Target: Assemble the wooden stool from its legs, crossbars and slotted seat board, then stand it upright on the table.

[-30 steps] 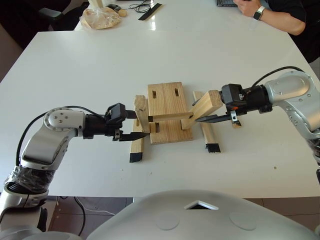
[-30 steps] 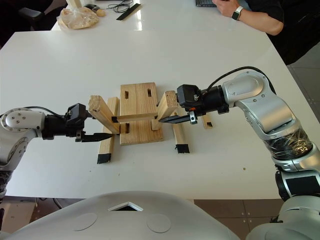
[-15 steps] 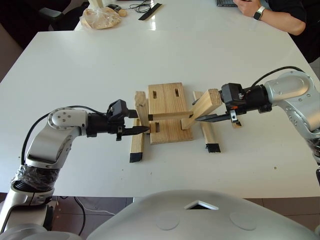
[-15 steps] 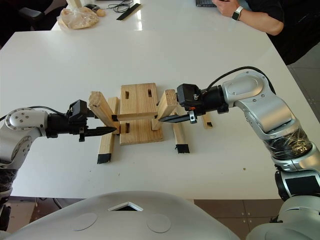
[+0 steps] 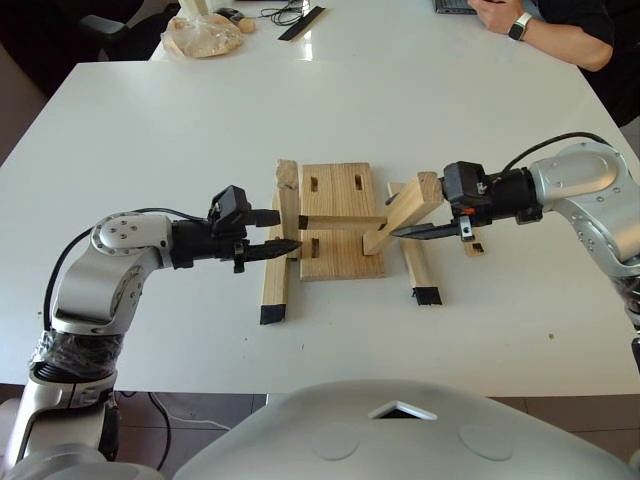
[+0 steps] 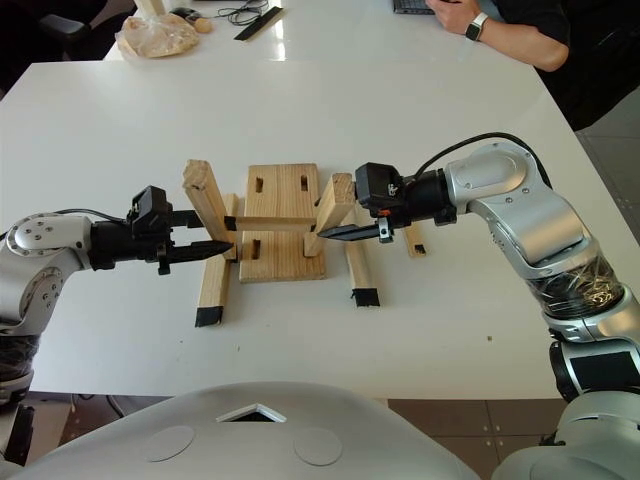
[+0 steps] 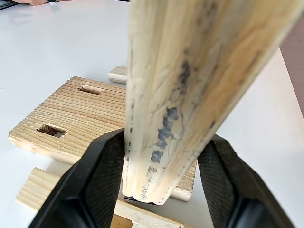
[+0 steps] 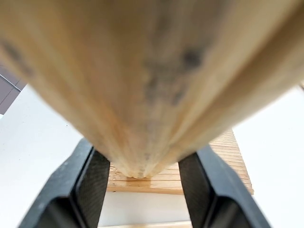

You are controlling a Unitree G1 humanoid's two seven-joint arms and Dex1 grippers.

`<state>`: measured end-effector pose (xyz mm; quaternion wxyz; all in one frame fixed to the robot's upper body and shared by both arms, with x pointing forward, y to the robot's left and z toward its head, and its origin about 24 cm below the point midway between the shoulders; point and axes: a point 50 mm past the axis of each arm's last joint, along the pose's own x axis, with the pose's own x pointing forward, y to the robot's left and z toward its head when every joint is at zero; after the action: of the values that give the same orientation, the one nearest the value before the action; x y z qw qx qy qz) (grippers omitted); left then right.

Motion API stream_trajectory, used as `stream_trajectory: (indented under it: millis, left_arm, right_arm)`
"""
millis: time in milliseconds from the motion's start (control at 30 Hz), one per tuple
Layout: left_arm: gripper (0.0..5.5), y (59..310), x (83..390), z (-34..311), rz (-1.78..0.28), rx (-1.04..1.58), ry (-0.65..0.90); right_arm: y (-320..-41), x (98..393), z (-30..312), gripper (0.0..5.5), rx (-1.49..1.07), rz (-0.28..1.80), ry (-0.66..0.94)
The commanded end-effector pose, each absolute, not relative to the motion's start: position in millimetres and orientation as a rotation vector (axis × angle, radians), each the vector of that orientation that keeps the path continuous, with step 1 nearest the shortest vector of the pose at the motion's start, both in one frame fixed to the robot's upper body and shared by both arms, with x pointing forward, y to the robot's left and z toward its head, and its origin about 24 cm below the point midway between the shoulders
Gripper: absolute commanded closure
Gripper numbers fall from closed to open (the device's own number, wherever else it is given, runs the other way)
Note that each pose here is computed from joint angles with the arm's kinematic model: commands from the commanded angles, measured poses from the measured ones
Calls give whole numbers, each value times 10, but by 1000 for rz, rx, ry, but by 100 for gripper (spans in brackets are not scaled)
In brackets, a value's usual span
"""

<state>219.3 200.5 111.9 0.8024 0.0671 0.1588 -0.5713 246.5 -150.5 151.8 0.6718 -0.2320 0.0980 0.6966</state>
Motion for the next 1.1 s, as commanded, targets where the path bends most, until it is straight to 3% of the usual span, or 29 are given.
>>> stream_trajectory:
  millis: [33, 367, 700, 1100]
  left_arm:
    - [325, 1849, 2305, 1341, -1207, 39, 160]
    - [324, 1589, 2296, 1115, -1170, -87, 138]
    - [324, 1501, 2286, 826, -1102, -240, 167]
    - [324, 1603, 2346, 1081, -1101, -237, 111]
  right_arm:
    - [-1478, 2257, 985, 349, -547, 1638, 491]
    - [-1449, 2265, 965, 349, -554, 1657, 494]
    - [-1434, 2276, 949, 349, -566, 1688, 506]
    - [-1446, 2261, 911, 349, -565, 1668, 517]
